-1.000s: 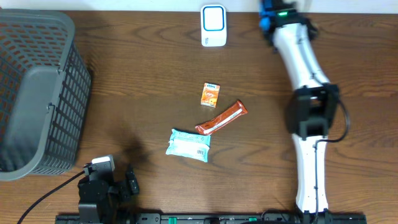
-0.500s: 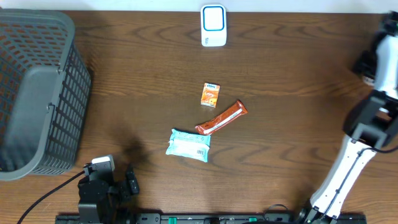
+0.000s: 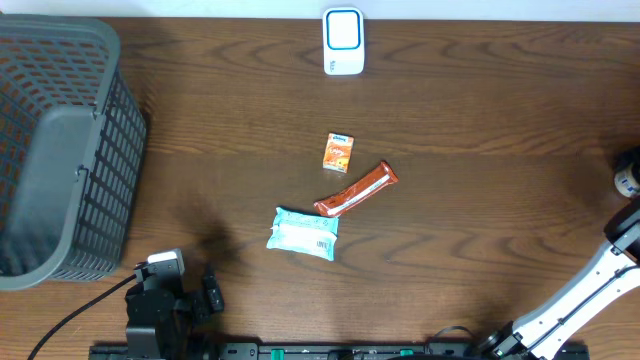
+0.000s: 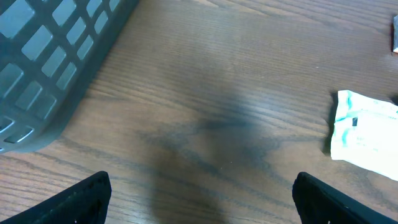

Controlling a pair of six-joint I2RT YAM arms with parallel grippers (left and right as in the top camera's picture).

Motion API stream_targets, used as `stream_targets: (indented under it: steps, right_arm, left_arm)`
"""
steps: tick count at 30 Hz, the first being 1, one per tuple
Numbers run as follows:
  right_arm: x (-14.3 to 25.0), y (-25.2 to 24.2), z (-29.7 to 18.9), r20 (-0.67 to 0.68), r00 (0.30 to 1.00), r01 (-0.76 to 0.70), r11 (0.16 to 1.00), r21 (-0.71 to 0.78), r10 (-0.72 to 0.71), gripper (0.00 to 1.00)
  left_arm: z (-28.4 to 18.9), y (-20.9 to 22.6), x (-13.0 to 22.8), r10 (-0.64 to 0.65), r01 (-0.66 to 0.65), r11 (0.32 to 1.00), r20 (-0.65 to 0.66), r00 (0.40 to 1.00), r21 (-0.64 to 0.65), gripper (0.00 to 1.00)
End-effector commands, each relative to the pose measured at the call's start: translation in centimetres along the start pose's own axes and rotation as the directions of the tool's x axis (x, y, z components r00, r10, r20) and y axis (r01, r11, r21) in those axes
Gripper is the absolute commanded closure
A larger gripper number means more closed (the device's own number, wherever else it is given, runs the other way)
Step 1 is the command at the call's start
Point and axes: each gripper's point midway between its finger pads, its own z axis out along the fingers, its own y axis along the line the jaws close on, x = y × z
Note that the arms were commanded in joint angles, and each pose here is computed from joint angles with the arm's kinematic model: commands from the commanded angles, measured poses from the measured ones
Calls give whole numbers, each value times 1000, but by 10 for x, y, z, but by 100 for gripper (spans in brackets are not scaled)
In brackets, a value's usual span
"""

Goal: Scan the item barcode
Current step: 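Carry the bottle to the right table edge and release it, then reach the right gripper back to the orange Kleenex pack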

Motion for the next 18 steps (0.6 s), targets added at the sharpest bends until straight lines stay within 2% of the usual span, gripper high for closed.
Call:
stream_targets:
  steps: [1, 2, 4, 5, 11, 15, 18]
  right_arm:
    - [9, -5, 3, -36, 999, -35, 999, 2, 35, 48]
    - [9, -6, 1, -37, 999, -37, 999, 1, 37, 44]
    - [10, -6, -5, -39, 999, -37, 999, 0, 37, 24]
    - [10, -4, -10, -40, 999, -37, 999, -7, 37, 1]
    - [6, 6, -82, 39, 996, -75, 993, -95, 79, 1]
    - [8, 10, -153, 152, 979, -110, 977, -182, 138, 1]
    - [29, 21, -214, 223, 965, -68, 956, -287, 135, 1]
  left_arm:
    - [0, -1, 2, -9, 9, 1000, -9, 1000, 7, 6]
    - [0, -1, 2, -10, 10, 1000, -9, 1000, 7, 6]
    - [0, -1, 2, -9, 9, 1000, -9, 1000, 7, 6]
    - [0, -1, 2, -9, 9, 1000, -9, 1000, 7, 6]
    - [0, -1, 2, -10, 10, 1000, -9, 1000, 7, 6]
    - [0, -1, 2, -9, 9, 1000, -9, 1000, 7, 6]
    - [0, -1, 2, -9, 9, 1000, -9, 1000, 7, 6]
